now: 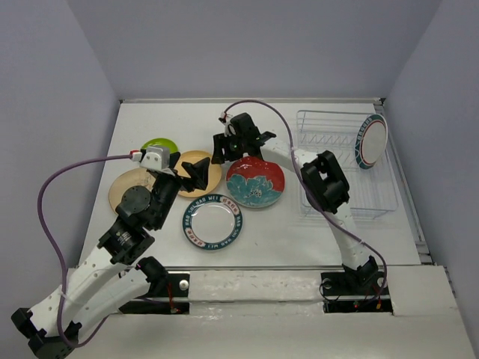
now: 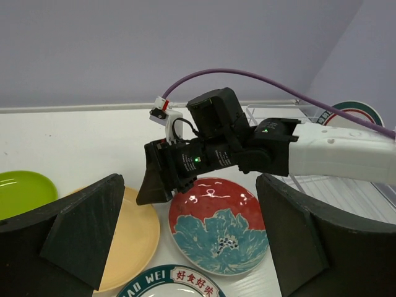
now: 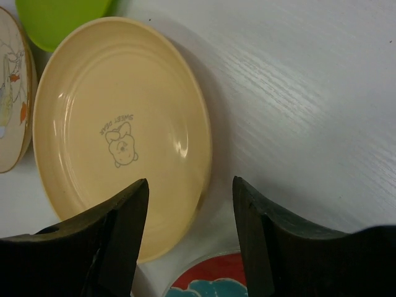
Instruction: Load the plates into the dish rack
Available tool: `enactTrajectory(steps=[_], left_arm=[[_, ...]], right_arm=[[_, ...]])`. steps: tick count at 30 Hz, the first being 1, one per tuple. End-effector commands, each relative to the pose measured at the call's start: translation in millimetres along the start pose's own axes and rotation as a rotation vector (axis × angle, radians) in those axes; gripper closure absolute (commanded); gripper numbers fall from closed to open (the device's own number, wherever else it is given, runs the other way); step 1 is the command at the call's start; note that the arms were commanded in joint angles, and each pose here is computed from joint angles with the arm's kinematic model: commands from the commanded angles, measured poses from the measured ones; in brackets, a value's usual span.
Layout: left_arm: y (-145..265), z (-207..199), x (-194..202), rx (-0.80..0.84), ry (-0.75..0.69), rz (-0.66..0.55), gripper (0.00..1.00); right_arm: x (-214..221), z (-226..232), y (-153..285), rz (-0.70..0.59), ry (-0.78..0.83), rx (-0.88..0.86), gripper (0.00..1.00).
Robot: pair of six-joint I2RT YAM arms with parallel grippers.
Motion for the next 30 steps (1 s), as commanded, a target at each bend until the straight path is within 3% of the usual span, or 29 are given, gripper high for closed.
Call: enactTrajectory(steps=[1,10,15,18,24,27,30], left_arm=[[-2.5,1.4,-9.9,-0.017,0.005,-0.059,0.01],[-1.5,1.5,-11.3,-0.012,0.007,-0.064,0.01],[0.6,1.8,-13.7,-0.009,0.011,-0.074,0.01],[1.2,1.3,-14.3,-0.002,0.013,-0.076,0.01],[4.4,0.5,-18.5,0.012,0.023,-0.089,0.01],[7.1,1.1,-21.2,0.016,0.028,-0.101,0.01],[10.8,0.0,-25.8,0.034,0.041,-0.117,0.01]], right_arm=[[-15.4,1.0,-8.4,-0.05,-0.017,0.0,0.39],[0.6,-3.6,-31.2,-0.003,-0.074,-0.017,0.58],[-7.3,-1.1,-24.6,-0.034,-0.074,0.008,0.82],[-14.7,1.8,-13.1,-0.067,-0.054,0.037,0.89],[-55.0,19.8,42.1,-0.23,0.035,0.145,0.93],[-79.2,31.7,86.4,-0.338,0.072,0.192,0.93],[-108.2,20.8,150.4,-0.494,0.088,0.353,0.93]])
Point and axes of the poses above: each gripper's point midway between its finger pads, its own y axis back along the fingers, its own z axis along the line the jaws close on, x = y × z, the point moved 8 cm from there along y, back along the fingers, and after that the axes turned 2 degrees about -y, right-handed, at the moved point
